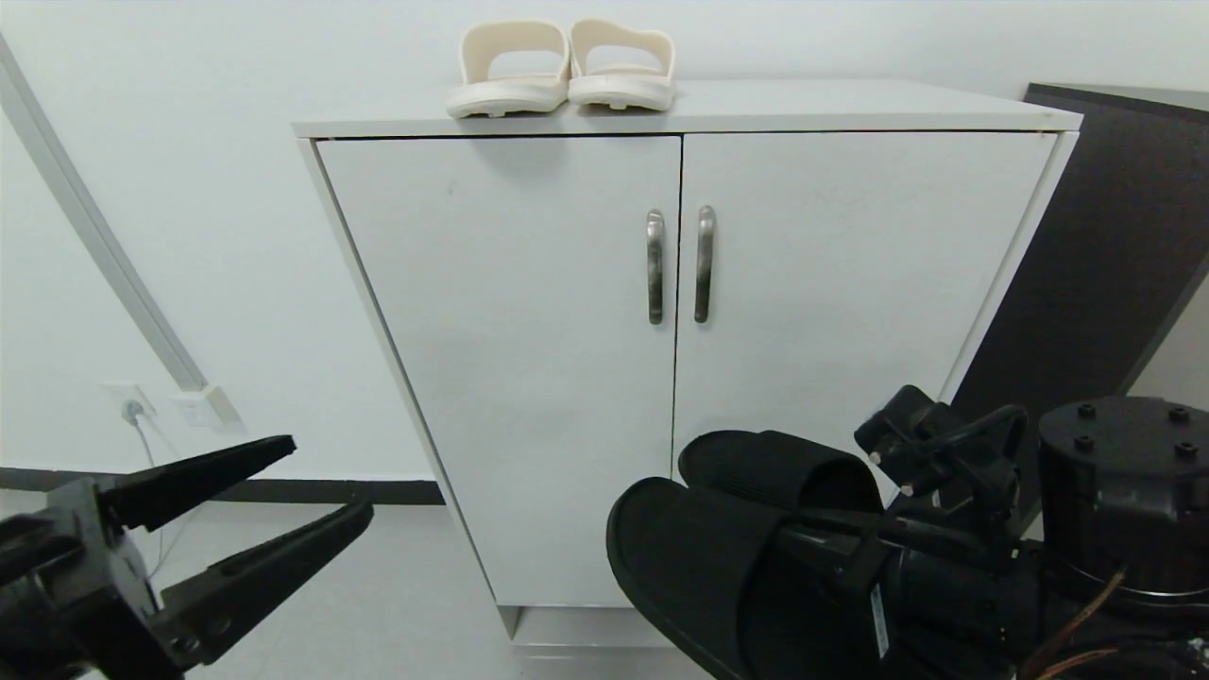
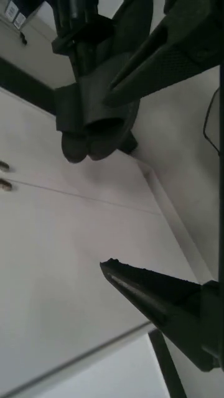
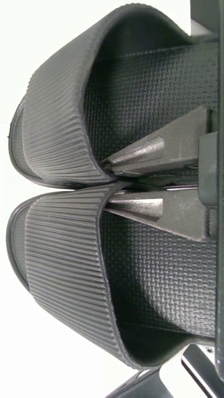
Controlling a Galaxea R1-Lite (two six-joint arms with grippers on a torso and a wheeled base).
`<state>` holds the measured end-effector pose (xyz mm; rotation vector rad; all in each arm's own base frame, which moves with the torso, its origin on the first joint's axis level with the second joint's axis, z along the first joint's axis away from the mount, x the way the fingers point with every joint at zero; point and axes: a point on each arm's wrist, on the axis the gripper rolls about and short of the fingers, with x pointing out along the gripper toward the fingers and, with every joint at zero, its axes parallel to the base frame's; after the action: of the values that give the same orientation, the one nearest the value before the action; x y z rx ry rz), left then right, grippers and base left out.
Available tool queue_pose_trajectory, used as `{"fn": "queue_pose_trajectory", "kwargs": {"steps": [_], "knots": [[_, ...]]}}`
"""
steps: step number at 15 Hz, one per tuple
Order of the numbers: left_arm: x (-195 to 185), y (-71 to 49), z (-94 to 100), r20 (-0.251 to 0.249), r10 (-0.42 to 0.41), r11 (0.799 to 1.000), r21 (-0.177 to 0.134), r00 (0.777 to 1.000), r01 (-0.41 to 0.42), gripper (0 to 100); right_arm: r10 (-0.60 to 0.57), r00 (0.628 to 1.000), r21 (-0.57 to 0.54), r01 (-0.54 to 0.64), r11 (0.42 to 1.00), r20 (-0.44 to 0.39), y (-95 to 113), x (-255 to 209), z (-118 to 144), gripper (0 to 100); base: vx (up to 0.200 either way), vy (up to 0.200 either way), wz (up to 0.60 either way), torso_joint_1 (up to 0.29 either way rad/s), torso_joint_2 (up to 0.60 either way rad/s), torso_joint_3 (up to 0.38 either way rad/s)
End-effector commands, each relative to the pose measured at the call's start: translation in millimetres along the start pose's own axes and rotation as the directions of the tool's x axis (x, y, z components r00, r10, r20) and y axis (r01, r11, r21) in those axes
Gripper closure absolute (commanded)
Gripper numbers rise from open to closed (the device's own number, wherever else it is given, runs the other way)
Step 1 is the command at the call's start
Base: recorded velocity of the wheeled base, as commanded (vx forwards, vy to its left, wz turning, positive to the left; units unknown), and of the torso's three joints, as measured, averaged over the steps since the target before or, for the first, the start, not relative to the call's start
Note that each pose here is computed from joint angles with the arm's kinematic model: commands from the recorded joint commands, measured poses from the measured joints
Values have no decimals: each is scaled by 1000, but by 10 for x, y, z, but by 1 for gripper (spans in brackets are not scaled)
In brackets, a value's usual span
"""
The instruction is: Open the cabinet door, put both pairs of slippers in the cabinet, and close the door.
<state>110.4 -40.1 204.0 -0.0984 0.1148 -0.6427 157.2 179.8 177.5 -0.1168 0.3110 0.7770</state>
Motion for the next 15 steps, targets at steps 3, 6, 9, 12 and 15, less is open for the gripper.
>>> {"fn": "queue_pose_trajectory", "kwargs": {"steps": [3, 6, 9, 12, 15], "knots": [[459, -190, 259, -18, -183, 983, -2, 983, 183, 0, -5, 1000, 5, 5, 1000, 9, -11, -10, 14, 100, 0, 0, 0, 0, 0, 0], [906, -321, 375, -51, -257, 966, -7, 965, 257, 0, -3, 1000, 6, 3, 1000, 15, -12, -33, 21, 100, 0, 0, 0, 0, 0, 0], [1283, -557, 513, -47, -358, 933, -63, 932, 355, 0, 61, 998, 4, -61, 998, 3, -22, -93, -30, 100, 0, 0, 0, 0, 0, 0], [1647, -687, 647, -28, -422, 905, -77, 906, 419, 0, 95, 995, 6, -95, 996, -16, -36, -116, -94, 100, 0, 0, 0, 0, 0, 0], [1812, -738, 776, -6, -527, 846, -96, 850, 524, 0, 108, 994, 14, -108, 994, -14, -80, -122, -92, 100, 0, 0, 0, 0, 0, 0]]}}
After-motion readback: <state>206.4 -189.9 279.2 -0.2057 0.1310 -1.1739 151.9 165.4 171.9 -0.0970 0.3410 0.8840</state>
